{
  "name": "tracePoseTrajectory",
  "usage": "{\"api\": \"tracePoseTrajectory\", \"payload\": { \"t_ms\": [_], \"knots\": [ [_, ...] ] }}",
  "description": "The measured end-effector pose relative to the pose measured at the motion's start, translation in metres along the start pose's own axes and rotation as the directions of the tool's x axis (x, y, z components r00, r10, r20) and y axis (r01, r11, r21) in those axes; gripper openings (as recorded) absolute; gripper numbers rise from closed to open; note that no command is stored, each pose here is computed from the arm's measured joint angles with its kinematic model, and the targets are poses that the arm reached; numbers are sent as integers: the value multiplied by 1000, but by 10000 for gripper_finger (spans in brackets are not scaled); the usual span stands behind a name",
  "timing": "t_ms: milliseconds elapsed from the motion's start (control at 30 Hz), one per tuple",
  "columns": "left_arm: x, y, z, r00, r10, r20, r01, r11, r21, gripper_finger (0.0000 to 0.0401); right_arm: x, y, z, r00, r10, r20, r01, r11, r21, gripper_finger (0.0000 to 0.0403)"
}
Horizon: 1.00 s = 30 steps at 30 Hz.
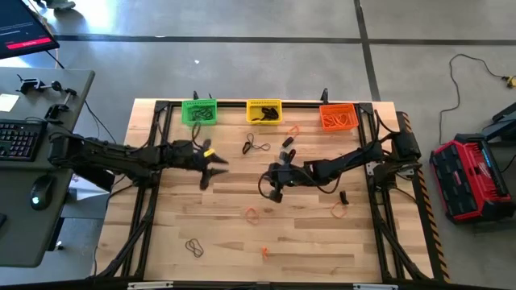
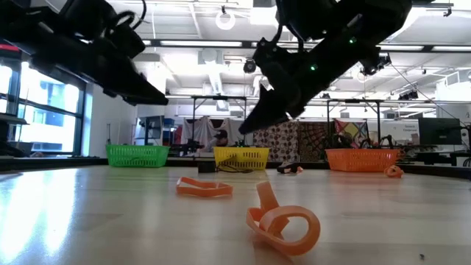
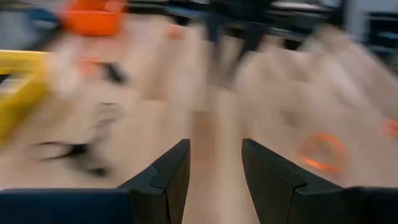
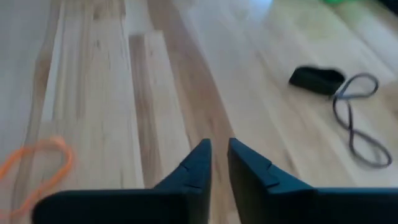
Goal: Sort rubber bands into baskets
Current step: Put the orange rubber band into the orange bin
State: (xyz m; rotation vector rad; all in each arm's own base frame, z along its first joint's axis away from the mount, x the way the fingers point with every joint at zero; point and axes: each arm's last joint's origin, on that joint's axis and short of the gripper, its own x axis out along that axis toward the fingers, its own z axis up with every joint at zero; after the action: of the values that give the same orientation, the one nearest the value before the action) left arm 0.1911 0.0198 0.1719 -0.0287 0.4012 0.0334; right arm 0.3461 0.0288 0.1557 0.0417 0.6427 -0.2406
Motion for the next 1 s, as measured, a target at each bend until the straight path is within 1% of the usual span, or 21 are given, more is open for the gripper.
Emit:
{"api": "tracePoseTrajectory", "payload": {
  "t_ms": [100, 233, 300, 367, 500, 633, 767, 867, 1000],
  "knots": [
    [5, -13, -2, 992, -124, -7, 124, 992, 22, 138, -1, 3, -4, 999, 2, -34, -2, 1000, 6, 77],
    [15, -30, -6, 979, -204, -15, 204, 977, 54, 138, -1, 4, -5, 999, 2, -41, -2, 1000, 23, 105],
    [21, -38, -8, 972, -235, -4, 235, 970, 59, 138, -1, 4, -5, 999, 2, -41, -1, 1000, 23, 112],
    [27, -44, -10, 966, -259, -20, 260, 964, 53, 138, -1, 4, -5, 999, 2, -41, -1, 1000, 23, 114],
    [44, -56, -10, 956, -283, -82, 288, 956, 59, 138, -1, 4, -5, 999, 2, -41, -1, 1000, 23, 115],
    [62, -65, -10, 946, -298, -127, 313, 942, 122, 138, -1, 4, -5, 999, 2, -41, -1, 1000, 23, 115],
    [78, -69, -11, 940, -297, -165, 323, 933, 158, 138, -1, 4, -5, 999, 2, -41, -1, 1000, 23, 115],
    [86, -71, -13, 935, -292, -203, 327, 930, 169, 138, -1, 4, -5, 999, 2, -41, -1, 1000, 20, 115],
    [96, -72, -17, 915, -298, -272, 350, 922, 168, 138, -1, 4, -5, 999, 1, -41, -1, 1000, 17, 115]
  ]
}}
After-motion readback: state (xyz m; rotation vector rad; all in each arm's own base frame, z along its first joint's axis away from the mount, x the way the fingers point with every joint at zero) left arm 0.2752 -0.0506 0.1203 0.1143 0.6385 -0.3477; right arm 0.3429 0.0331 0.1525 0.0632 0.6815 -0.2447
